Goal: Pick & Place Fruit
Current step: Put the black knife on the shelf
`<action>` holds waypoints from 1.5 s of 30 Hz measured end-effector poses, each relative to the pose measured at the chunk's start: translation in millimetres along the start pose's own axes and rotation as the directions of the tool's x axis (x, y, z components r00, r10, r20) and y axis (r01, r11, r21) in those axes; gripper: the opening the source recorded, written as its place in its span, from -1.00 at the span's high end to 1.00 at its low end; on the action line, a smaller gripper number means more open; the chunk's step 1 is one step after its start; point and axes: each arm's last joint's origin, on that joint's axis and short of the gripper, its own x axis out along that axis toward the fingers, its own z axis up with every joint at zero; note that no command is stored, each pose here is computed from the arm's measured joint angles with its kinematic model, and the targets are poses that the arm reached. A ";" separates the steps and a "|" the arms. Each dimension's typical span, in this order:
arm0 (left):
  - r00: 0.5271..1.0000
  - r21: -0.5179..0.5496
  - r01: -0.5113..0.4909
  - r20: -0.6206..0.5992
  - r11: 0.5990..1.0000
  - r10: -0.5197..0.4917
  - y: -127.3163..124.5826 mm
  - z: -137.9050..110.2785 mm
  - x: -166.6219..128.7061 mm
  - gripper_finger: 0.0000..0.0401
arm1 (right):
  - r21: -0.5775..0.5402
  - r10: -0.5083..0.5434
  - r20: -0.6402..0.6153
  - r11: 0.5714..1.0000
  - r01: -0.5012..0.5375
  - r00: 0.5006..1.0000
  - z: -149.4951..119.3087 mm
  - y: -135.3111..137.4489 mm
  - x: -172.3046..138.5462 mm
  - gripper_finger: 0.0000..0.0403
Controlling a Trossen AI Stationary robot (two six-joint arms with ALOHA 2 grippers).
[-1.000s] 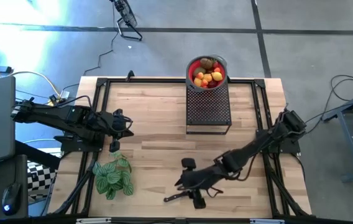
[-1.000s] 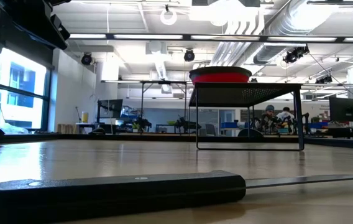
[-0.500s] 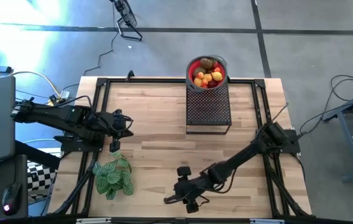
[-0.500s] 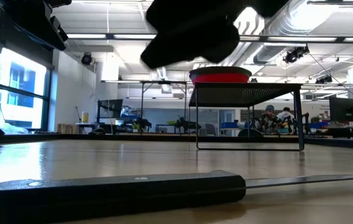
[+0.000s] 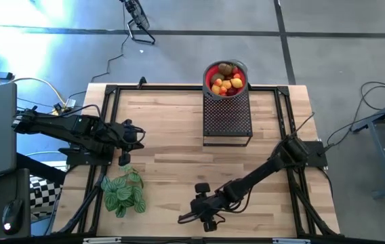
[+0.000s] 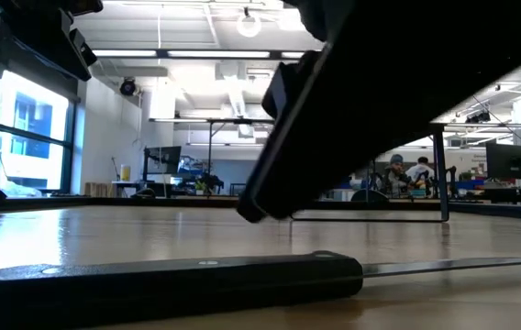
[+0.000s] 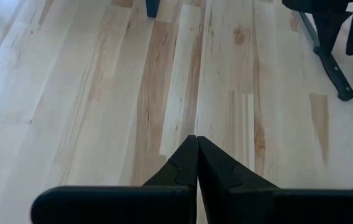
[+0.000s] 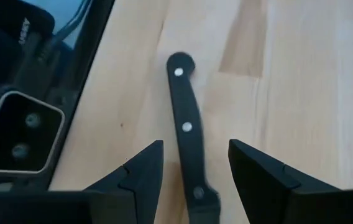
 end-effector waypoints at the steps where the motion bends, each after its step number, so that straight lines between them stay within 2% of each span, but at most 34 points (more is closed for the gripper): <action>1: 1.000 0.000 0.000 0.000 1.000 0.000 0.0 0.0 0.0 1.00 | 0.004 0.003 -0.004 1.000 -0.003 1.000 -0.6 0.0 0.8 0.13; 16: 1.000 0.001 0.000 -0.001 1.000 0.000 0.0 -0.1 0.1 1.00 | -0.018 -0.049 -0.052 0.999 0.048 0.997 -15.7 1.8 15.7 0.15; 21: 1.000 0.001 0.000 -0.001 1.000 0.000 0.0 -0.1 0.0 1.00 | -0.023 -0.075 -0.059 0.997 0.074 0.995 -17.5 0.9 16.7 0.27; 32: 1.000 0.001 0.000 -0.001 1.000 0.000 0.0 -0.1 0.0 1.00 | -0.007 -0.108 -0.079 0.994 0.108 0.991 -20.5 0.0 16.5 0.71; 45: 1.000 0.001 0.000 -0.001 1.000 0.000 0.0 -0.1 0.0 1.00 | 0.002 -0.060 -0.077 0.998 0.060 0.995 -18.2 2.3 13.5 0.72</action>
